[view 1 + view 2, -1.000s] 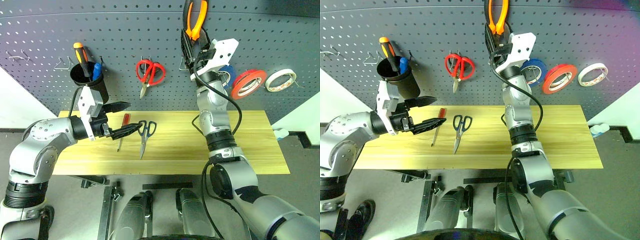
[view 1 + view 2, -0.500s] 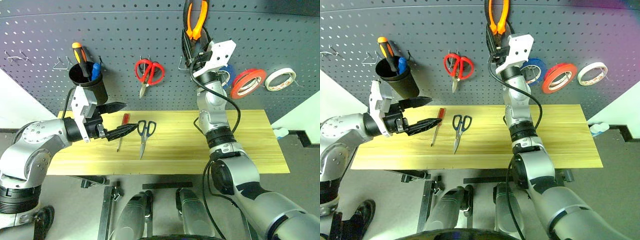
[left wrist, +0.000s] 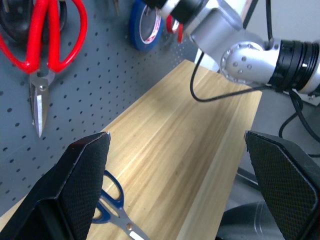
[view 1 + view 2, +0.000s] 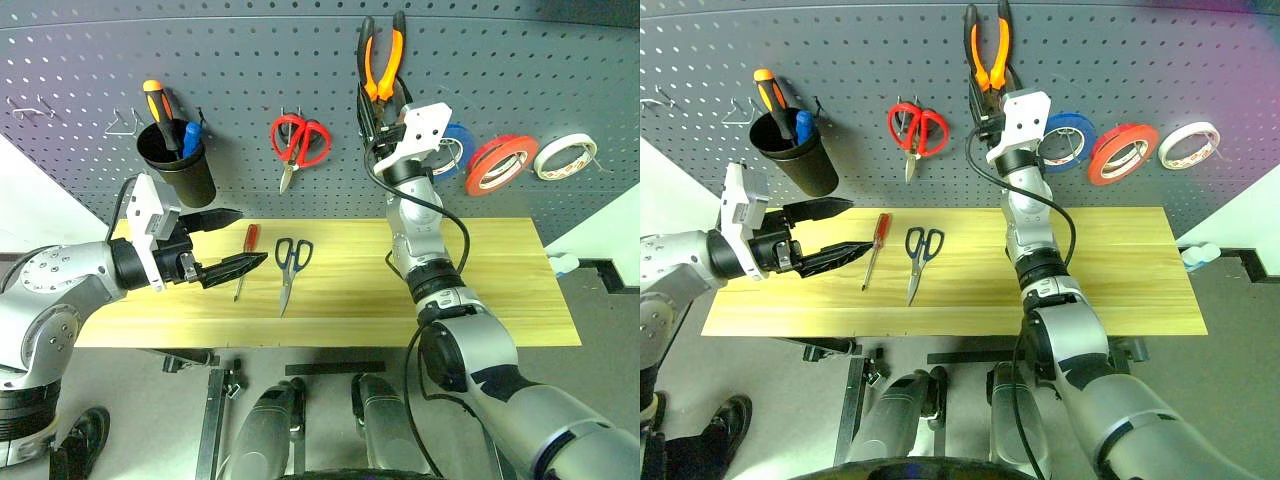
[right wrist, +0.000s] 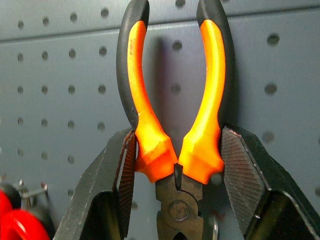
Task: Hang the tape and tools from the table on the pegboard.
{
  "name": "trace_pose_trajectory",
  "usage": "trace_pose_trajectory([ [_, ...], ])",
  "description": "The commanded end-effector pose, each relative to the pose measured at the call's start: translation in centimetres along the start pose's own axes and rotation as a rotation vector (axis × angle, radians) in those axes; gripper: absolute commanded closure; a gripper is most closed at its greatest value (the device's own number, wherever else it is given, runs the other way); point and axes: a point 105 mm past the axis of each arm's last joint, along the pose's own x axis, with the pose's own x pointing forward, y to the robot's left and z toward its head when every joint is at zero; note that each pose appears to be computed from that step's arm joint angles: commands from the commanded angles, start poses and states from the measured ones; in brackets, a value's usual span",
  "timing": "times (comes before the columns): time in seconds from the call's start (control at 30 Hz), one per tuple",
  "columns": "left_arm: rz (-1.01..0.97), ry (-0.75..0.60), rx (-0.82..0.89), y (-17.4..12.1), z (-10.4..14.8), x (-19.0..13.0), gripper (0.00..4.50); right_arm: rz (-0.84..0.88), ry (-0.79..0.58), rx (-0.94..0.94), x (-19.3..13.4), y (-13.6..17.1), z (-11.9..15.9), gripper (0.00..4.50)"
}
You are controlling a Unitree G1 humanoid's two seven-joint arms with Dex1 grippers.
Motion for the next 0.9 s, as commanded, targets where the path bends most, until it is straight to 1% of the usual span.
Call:
trace_pose_trajectory([
  [0.03,0.026,-0.026,0.055,0.1,1.3,-0.6,0.00,-0.007,-0.010,-0.001,0.1,-0.3,0.2,2.37],
  [0.23,0.058,-0.070,0.093,0.4,2.5,-0.5,0.00,0.004,0.022,-0.004,-0.4,-0.2,-0.6,2.37],
  [0.37,0.081,-0.114,0.080,0.3,3.5,-0.8,0.00,-0.008,0.057,-0.021,-1.0,-0.7,-1.5,2.37],
  [0.57,0.110,-0.152,0.060,0.2,3.9,-1.2,0.00,-0.013,0.078,-0.029,-1.3,-1.0,-2.0,2.37],
  [0.8,0.119,-0.149,0.059,0.0,3.8,-1.3,0.00,-0.021,0.094,-0.040,-1.5,-1.5,-2.3,2.37],
  [0.87,0.121,-0.146,0.058,0.1,3.7,-1.4,0.00,-0.027,0.097,-0.045,-1.5,-1.8,-2.4,1.65],
  [0.9,0.119,-0.146,0.054,0.0,3.7,-1.4,0.00,-0.026,0.098,-0.044,-1.6,-1.9,-2.4,1.54],
])
